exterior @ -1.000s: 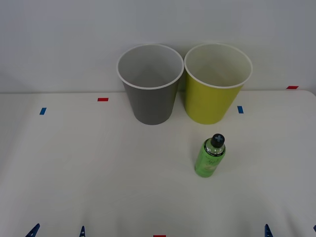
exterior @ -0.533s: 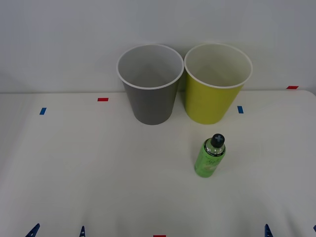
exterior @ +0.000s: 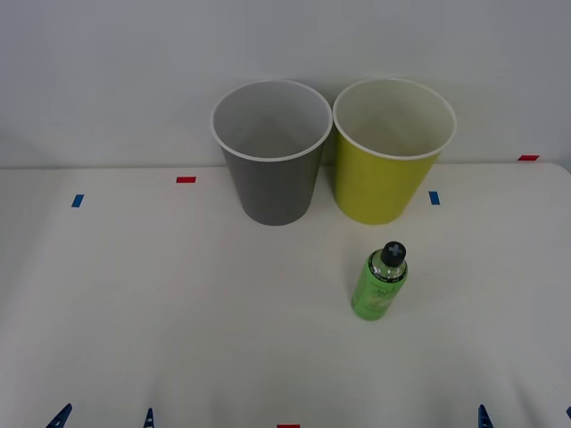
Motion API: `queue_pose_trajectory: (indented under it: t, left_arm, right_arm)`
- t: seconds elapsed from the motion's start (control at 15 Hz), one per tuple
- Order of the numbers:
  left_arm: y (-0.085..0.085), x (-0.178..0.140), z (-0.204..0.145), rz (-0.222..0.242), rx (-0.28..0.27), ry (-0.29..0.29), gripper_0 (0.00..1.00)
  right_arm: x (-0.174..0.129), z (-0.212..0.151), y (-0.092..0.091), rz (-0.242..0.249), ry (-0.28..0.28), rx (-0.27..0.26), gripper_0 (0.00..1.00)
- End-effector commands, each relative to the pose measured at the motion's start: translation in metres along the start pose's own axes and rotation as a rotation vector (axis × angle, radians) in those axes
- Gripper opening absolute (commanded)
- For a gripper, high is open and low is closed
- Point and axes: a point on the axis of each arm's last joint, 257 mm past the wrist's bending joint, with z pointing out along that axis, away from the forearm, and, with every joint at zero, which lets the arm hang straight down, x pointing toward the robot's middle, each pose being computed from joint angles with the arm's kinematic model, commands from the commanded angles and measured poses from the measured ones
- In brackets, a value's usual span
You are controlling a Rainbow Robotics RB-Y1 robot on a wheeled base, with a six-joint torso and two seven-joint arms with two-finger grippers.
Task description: Put cans in the gray bin and PET bottles in the light green bin.
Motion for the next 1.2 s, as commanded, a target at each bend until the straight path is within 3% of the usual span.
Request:
queue_pose_trajectory:
  t: [0.07, 0.6, 0.67, 0.8, 1.0, 1.2]
  left_arm:
    - [0.000, 0.000, 0.000, 0.000, 0.000, 0.000, 1.00]
    - [0.000, 0.000, 0.000, 0.000, 0.000, 0.000, 1.00]
    - [0.000, 0.000, 0.000, 0.000, 0.000, 0.000, 1.00]
    - [0.000, 0.000, 0.000, 0.000, 0.000, 0.000, 1.00]
    - [0.000, 0.000, 0.000, 0.000, 0.000, 0.000, 1.00]
    - [0.000, 0.000, 0.000, 0.000, 0.000, 0.000, 1.00]
  right_arm:
    - [0.000, 0.000, 0.000, 0.000, 0.000, 0.000, 1.00]
    - [0.000, 0.000, 0.000, 0.000, 0.000, 0.000, 1.00]
    - [0.014, 0.002, 0.003, 0.009, 0.025, 0.001, 1.00]
    - [0.007, -0.005, 0.007, 0.019, -0.021, -0.007, 1.00]
    - [0.002, -0.008, 0.012, -0.013, -0.040, -0.035, 1.00]
    - [-0.007, -0.009, 0.037, -0.015, -0.081, -0.107, 1.00]
